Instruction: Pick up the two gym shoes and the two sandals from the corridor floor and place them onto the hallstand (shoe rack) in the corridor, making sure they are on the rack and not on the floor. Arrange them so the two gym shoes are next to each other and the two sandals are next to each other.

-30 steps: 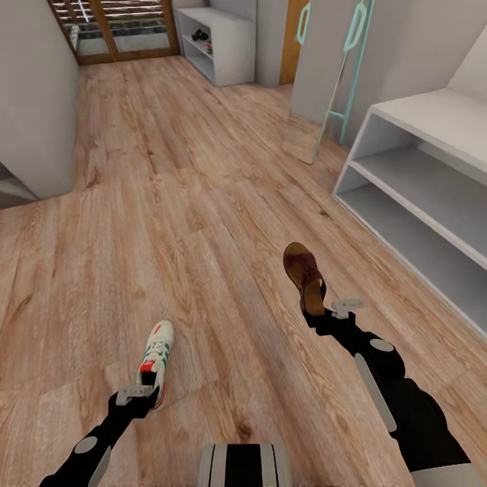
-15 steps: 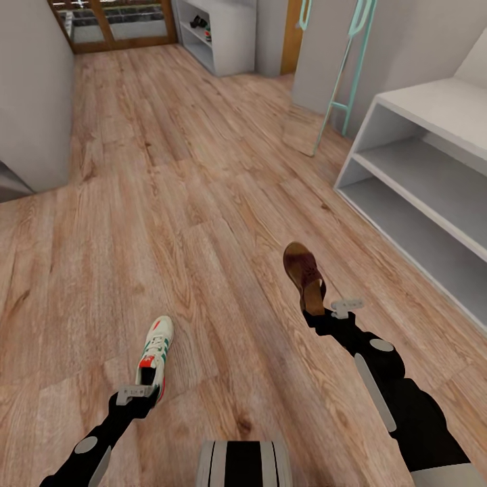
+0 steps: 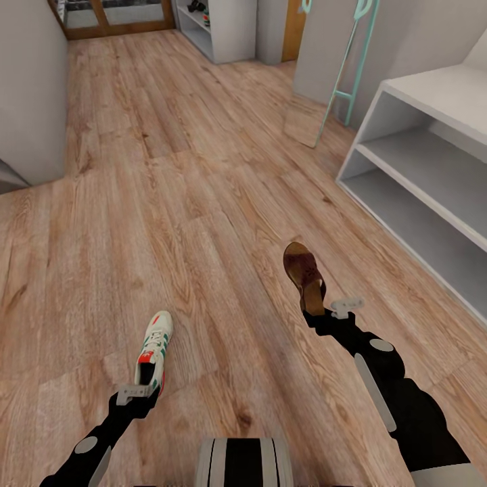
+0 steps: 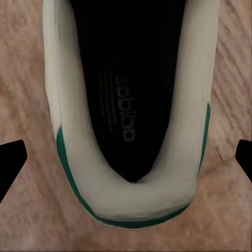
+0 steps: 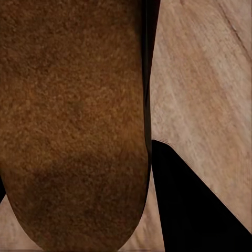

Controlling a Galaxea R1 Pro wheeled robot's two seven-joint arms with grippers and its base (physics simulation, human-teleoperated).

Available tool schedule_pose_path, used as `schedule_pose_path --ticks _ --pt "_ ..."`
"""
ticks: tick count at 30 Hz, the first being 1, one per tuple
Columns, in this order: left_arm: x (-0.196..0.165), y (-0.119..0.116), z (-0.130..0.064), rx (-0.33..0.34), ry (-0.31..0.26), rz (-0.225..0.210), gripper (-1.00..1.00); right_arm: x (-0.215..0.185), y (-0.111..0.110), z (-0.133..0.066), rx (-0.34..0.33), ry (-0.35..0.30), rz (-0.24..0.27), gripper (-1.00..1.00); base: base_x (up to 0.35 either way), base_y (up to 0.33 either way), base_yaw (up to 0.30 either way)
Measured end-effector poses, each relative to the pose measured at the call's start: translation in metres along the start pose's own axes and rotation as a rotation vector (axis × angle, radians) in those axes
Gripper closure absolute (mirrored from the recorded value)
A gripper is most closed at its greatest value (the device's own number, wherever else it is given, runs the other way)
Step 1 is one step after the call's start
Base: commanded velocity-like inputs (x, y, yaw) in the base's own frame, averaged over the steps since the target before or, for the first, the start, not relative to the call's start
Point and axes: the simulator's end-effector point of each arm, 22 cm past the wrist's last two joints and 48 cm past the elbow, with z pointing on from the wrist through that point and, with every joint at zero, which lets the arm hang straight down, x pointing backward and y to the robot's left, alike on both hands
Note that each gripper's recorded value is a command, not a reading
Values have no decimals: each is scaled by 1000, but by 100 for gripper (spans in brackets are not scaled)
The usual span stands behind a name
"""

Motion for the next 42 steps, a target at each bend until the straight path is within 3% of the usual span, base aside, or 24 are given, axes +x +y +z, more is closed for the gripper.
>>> schedule_pose_path --ticks 5,32,42 --pt "11 0 2 0 20 -1 -100 12 -1 6 0 21 2 100 0 0 0" --pt "11 2 2 -2 20 1 -100 12 0 6 -1 21 3 100 0 0 0" --pt "27 2 5 -2 49 0 -100 28 -1 14 -2 49 8 100 0 0 0"
